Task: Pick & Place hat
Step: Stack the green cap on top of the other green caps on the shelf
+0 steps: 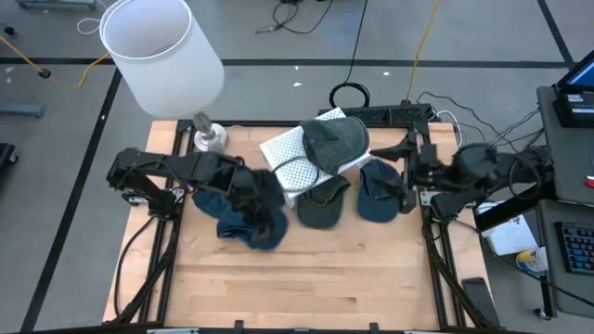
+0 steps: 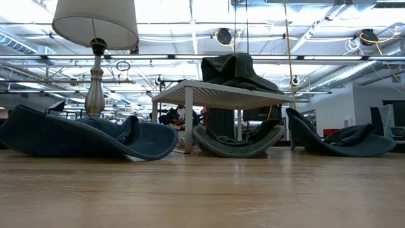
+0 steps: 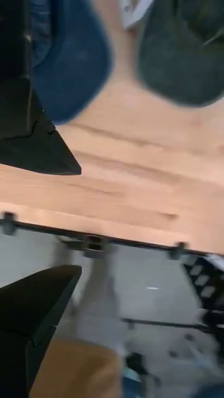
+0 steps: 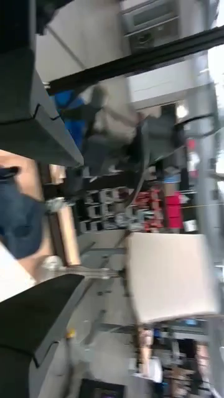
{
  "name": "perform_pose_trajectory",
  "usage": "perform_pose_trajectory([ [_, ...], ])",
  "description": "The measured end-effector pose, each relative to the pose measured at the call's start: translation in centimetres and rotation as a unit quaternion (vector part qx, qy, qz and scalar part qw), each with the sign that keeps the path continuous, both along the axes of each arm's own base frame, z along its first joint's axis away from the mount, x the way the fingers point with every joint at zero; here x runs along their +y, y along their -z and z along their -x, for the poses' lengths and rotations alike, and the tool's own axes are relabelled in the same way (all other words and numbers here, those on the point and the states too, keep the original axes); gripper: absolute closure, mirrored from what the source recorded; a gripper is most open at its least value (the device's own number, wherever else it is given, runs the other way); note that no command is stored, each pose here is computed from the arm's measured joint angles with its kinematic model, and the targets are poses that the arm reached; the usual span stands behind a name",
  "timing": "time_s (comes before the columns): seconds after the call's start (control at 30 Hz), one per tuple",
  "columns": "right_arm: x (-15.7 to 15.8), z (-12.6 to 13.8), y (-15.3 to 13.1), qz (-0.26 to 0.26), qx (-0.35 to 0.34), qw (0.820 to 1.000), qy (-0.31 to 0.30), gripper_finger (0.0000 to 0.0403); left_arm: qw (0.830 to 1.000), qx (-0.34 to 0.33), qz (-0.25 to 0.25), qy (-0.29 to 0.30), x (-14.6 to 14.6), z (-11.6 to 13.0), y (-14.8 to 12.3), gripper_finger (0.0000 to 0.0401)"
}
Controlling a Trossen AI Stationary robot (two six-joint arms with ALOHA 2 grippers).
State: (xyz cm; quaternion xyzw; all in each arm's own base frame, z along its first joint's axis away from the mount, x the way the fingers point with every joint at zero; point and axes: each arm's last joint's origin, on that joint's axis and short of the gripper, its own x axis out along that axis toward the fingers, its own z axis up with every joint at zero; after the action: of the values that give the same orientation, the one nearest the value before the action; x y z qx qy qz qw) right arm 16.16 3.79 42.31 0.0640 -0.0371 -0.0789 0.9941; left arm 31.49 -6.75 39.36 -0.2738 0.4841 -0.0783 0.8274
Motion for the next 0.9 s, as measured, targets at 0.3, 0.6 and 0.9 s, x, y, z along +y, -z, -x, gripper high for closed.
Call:
perform_pose_trajectory([
  [0.3, 1.2, -3.6, 4.0, 0.042, 0.156, 0.987, -0.002, 0.0127, 0.997, 0.033, -0.033, 0.055, -3.3, 1.6, 0.5, 0.0148],
  [0.6, 2.8, -6.7, 7.3, 0.11, 0.25, 0.961, -0.03, 0.0148, 0.996, 0.037, -0.037, 0.067, -5.2, 2.3, 0.5, 0.0148],
  [0.9, 5.2, -8.2, 10.1, 0.183, 0.32, 0.927, -0.072, 0.0131, 0.996, 0.034, -0.055, 0.059, -6.4, 2.8, 0.6, 0.0148],
])
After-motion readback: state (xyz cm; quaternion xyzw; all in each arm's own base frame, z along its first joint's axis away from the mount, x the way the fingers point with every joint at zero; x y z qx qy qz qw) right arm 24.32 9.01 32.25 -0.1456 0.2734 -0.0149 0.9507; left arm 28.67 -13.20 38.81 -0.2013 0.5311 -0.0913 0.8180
